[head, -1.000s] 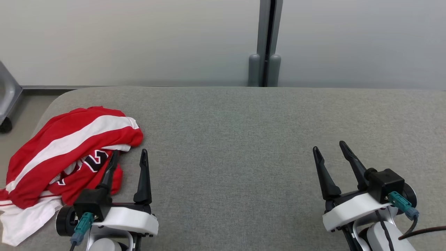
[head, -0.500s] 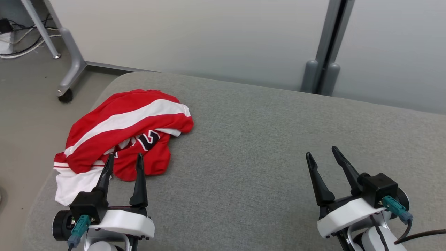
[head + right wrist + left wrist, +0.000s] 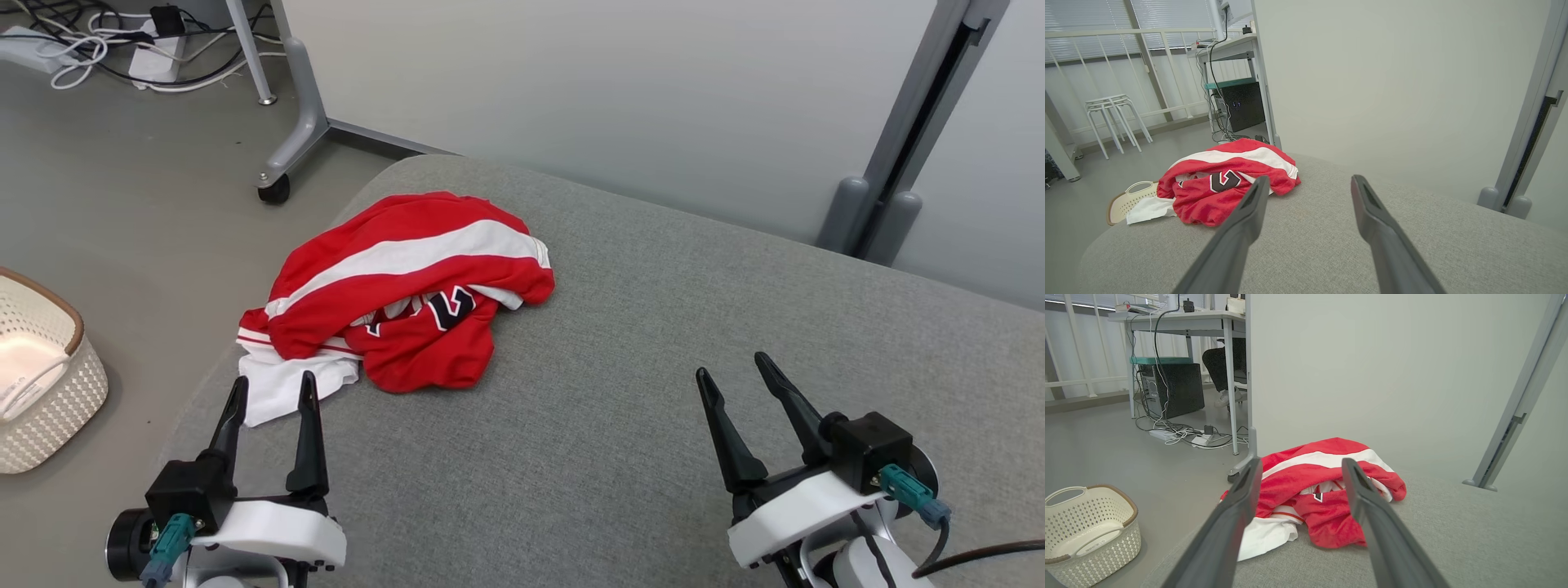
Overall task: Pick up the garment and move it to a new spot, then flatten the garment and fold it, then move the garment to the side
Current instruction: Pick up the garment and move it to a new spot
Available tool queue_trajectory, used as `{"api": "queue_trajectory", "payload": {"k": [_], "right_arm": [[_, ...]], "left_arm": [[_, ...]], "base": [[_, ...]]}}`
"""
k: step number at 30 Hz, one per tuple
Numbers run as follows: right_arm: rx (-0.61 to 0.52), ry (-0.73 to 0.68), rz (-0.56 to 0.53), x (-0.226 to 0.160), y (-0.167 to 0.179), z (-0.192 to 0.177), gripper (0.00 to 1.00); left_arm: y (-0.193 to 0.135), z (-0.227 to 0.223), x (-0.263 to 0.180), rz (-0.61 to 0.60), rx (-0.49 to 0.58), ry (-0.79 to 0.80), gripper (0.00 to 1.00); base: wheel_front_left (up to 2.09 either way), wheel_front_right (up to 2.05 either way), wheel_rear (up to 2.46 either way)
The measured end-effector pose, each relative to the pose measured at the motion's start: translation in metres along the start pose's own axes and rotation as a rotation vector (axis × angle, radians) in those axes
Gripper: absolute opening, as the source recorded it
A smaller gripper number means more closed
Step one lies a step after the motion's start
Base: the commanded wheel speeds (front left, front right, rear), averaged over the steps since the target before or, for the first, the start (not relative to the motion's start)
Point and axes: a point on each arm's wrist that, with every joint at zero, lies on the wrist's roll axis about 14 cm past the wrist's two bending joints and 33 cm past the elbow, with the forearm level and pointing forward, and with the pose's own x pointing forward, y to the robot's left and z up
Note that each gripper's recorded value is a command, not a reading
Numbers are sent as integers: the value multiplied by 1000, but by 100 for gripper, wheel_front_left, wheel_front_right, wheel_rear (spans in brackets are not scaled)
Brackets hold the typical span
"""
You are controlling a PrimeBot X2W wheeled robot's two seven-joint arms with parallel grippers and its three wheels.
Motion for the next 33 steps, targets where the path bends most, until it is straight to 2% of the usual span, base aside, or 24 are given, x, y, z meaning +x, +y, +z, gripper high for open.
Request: {"api": "queue_trajectory", "payload": {"k": [3, 9, 11, 21, 23, 25, 33], "right_arm": [[2, 2, 8, 2, 2, -1, 100], [8, 3, 9, 1, 3, -2, 100], [10, 5, 7, 0, 2, -2, 100], [16, -15, -49, 0, -25, 1, 100], [14, -17, -70, -2, -35, 1, 100], [11, -17, -91, -4, -46, 0, 100], [7, -25, -165, -12, -80, 0, 100]], "left_arm": [[4, 0, -1, 13, -1, 1, 100], [5, -18, 1, 13, -76, 84, 100], [-1, -18, 12, -21, -90, 121, 100], [-18, 14, 89, -142, -31, 261, 100], [-19, 12, 104, -152, -29, 321, 100], [-26, 1, 115, -169, -74, 417, 100], [-28, -37, 149, -164, -69, 649, 100]], "base": [[0, 0, 0], [0, 0, 0], [0, 0, 0], [0, 0, 0], [0, 0, 0], [0, 0, 0], [0, 0, 0]]}}
